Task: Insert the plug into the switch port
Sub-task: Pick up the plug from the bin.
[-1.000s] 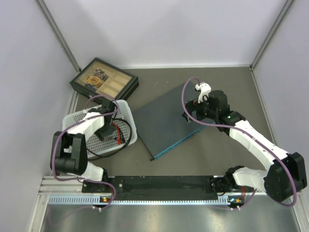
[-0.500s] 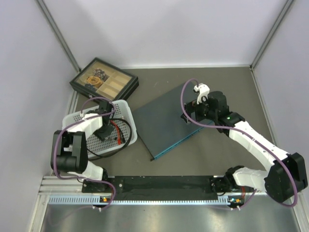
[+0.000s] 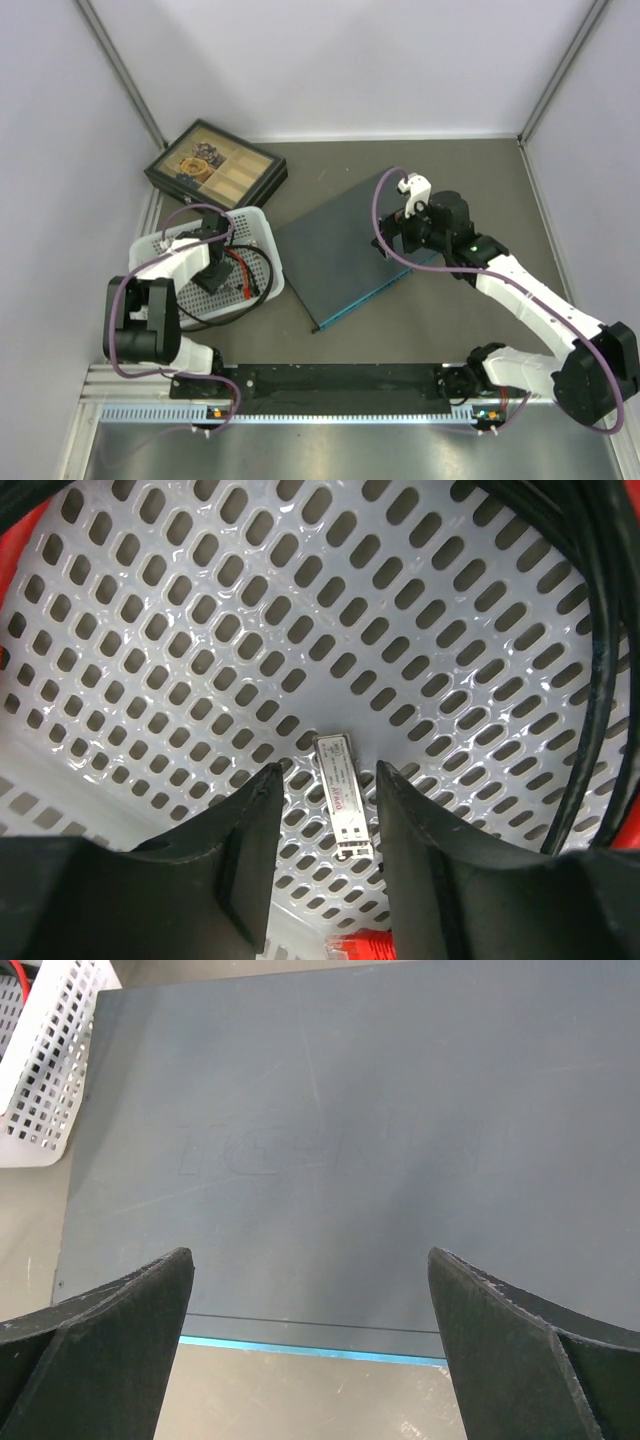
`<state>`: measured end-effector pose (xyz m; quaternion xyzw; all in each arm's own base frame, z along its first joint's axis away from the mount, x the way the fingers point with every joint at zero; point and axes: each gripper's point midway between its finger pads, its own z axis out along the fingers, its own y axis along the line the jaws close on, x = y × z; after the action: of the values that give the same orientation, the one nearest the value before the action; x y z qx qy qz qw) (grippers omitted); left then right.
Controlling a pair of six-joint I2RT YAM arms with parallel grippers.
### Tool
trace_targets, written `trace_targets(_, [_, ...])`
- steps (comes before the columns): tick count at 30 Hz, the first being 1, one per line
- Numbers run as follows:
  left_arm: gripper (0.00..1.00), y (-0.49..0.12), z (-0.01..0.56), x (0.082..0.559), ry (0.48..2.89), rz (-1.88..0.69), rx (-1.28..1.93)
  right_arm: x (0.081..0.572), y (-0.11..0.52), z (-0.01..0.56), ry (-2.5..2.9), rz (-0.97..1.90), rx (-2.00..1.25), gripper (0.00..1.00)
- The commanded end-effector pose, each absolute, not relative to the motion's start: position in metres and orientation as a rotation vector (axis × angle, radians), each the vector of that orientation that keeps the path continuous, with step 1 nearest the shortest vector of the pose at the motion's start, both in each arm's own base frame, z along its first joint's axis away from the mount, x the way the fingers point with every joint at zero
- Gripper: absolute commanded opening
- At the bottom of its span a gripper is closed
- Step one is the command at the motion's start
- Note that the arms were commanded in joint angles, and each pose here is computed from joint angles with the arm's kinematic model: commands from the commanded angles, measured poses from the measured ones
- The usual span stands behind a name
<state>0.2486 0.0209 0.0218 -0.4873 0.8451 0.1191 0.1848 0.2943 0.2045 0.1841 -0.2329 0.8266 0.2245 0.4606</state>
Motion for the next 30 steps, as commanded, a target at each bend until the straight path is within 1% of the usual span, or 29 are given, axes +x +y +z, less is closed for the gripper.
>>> trace_targets(1, [0.42, 0.028, 0.006, 0.247, 2.396, 0.377, -1.405, 0.295, 0.209, 0.204, 1.949, 0.553, -0.588, 0.99])
trace_targets(2, [0.39, 0.028, 0.003, 0.246, 2.407, 0.379, -1.410, 0.295, 0.209, 0.204, 1.948, 0.552, -0.591, 0.99])
trace_targets(3, [0.30, 0.028, 0.001, 0.245, 2.415, 0.386, -1.414, 0.294, 0.209, 0.204, 1.948, 0.553, -0.593, 0.99])
trace_targets(4, [0.24, 0.028, 0.000, 0.246, 2.416, 0.383, -1.417, 0.294, 0.210, 0.204, 1.949, 0.555, -0.594, 0.99])
trace_targets(5, [0.20, 0.027, 0.001, 0.246, 2.421, 0.376, -1.416, 0.294, 0.209, 0.203, 1.951, 0.556, -0.592, 0.99])
trace_targets(6, [0.19, 0.027, 0.003, 0.247, 2.415, 0.366, -1.414, 0.294, 0.209, 0.204, 1.951, 0.558, -0.593, 0.99])
trace_targets(7, [0.14, 0.026, 0.005, 0.246, 2.417, 0.365, -1.414, 0.293, 0.210, 0.204, 1.950, 0.559, -0.597, 0.99])
trace_targets(9, [0.08, 0.027, 0.014, 0.248, 2.394, 0.348, -1.405, 0.293, 0.211, 0.202, 1.956, 0.561, -0.601, 0.99])
trace_targets(10, [0.01, 0.028, 0.018, 0.247, 2.393, 0.350, -1.399, 0.293, 0.211, 0.203, 1.955, 0.562, -0.602, 0.99])
trace_targets(15, [0.00, 0.027, 0.059, 0.262, 2.292, 0.235, -1.347, 0.291, 0.217, 0.202, 1.958, 0.598, -0.623, 0.99])
trace_targets(19, [0.00, 0.012, 0.102, 0.285, 2.216, 0.011, -1.220, 0.283, 0.228, 0.205, 1.953, 0.681, -0.646, 0.99])
trace_targets(24, [0.00, -0.004, 0.163, 0.303, 2.035, -0.248, -1.090, 0.273, 0.240, 0.224, 1.898, 0.782, -0.652, 0.99])
trace_targets(27, [0.00, -0.021, 0.193, 0.309, 1.958, -0.414, -0.999, 0.264, 0.250, 0.235, 1.864, 0.845, -0.661, 0.99])
trace_targets(30, [0.00, -0.039, 0.210, 0.308, 1.924, -0.557, -0.951, 0.255, 0.262, 0.250, 1.806, 0.904, -0.665, 0.99])
